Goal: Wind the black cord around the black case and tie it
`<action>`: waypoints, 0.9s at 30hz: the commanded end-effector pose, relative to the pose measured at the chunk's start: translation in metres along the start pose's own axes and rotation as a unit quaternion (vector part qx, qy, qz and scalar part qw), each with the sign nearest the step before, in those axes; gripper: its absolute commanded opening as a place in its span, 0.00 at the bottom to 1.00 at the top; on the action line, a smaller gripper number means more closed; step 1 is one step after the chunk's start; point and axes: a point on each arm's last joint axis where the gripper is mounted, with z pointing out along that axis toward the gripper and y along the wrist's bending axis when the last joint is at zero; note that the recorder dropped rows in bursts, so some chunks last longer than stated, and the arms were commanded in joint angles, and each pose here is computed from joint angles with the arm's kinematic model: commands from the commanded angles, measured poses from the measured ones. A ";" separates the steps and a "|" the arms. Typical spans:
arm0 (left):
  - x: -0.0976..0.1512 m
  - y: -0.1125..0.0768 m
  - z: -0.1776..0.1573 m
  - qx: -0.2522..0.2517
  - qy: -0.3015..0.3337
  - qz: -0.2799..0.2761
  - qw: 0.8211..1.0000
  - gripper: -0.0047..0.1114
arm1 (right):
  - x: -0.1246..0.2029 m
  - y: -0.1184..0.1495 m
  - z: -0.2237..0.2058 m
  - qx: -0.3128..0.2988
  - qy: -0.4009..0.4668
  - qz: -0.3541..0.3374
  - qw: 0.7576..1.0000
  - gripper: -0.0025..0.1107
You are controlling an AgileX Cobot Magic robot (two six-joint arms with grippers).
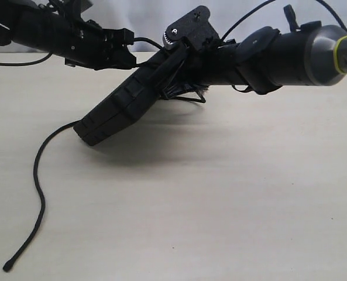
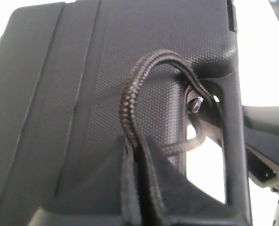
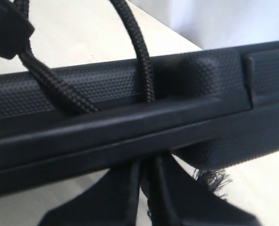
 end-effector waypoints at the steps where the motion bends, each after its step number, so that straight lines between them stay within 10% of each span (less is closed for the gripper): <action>1: -0.002 -0.002 -0.001 0.007 -0.002 -0.002 1.000 0.04 | -0.002 0.002 -0.002 -0.014 0.001 0.006 1.000 0.14; 10: -0.001 -0.002 -0.001 0.009 0.000 0.014 1.000 0.04 | -0.009 -0.004 -0.024 -0.080 0.015 0.042 0.996 0.53; 27: 0.001 -0.005 -0.001 0.025 0.012 0.010 1.000 0.04 | 0.036 -0.072 -0.061 -0.042 0.210 0.151 0.965 0.56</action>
